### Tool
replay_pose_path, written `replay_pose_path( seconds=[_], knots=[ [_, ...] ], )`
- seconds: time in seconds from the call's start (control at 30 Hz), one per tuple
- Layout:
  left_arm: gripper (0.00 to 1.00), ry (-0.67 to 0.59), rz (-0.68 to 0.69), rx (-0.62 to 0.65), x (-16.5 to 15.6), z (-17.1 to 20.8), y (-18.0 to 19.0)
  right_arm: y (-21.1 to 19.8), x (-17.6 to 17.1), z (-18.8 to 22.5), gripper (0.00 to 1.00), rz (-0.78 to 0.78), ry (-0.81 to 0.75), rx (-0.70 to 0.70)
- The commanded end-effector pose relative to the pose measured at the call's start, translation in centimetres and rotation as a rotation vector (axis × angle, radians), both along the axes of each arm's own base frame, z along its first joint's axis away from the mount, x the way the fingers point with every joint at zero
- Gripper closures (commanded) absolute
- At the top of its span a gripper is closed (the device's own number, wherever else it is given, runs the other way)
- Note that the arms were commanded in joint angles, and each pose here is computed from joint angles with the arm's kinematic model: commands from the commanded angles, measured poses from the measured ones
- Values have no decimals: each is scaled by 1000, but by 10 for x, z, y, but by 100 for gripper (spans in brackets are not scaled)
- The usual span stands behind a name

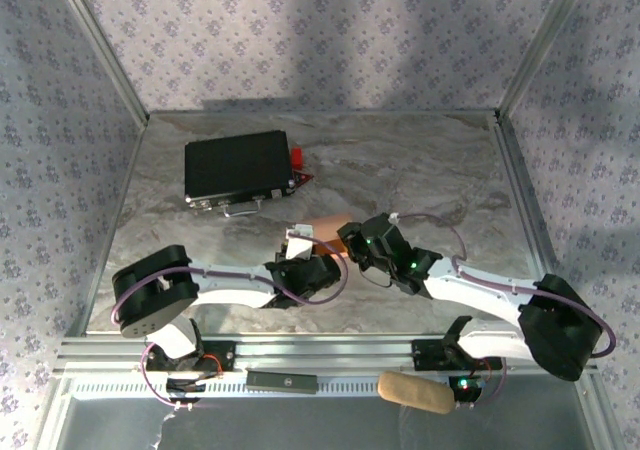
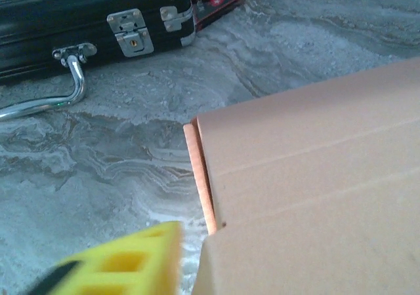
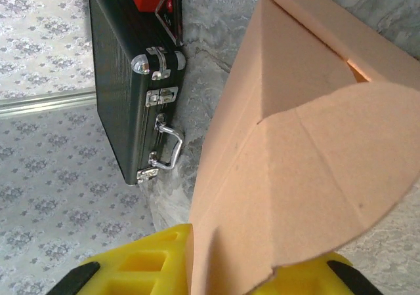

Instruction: Fold the paper box

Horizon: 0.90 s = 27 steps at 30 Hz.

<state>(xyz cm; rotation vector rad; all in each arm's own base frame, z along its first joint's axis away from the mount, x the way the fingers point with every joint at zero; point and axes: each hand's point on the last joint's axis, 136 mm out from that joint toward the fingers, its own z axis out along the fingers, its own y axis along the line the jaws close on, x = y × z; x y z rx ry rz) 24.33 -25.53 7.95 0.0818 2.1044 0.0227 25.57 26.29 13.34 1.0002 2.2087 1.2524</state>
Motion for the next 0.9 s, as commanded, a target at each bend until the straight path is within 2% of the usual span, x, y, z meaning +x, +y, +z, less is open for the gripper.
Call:
replay_pose_path(
  seconds=[0.0, 0.07, 0.2, 0.4, 0.53, 0.63, 0.87],
  knots=[
    [49, 22, 3, 13, -12, 12, 2, -1, 2, 1, 80, -13, 9, 3],
    [43, 17, -9, 2, -22, 24, 3, -4, 2, -6, 84, -15, 20, -12],
    [41, 109, -57, -70, -45, 37, 6, -7, 0, -16, 90, -7, 33, -21],
    [40, 249, -59, -291, -70, 66, 24, -12, -3, -27, 91, 3, 54, -61],
    [38, 339, -53, -415, -62, 82, 34, -14, -5, -37, 91, 10, 73, -84],
    [39, 350, -47, -469, -48, 85, 39, -16, -8, -45, 91, 17, 88, -97],
    [41, 459, -69, -545, -25, 60, 21, -18, -11, -64, 91, 37, 126, -130]
  ],
)
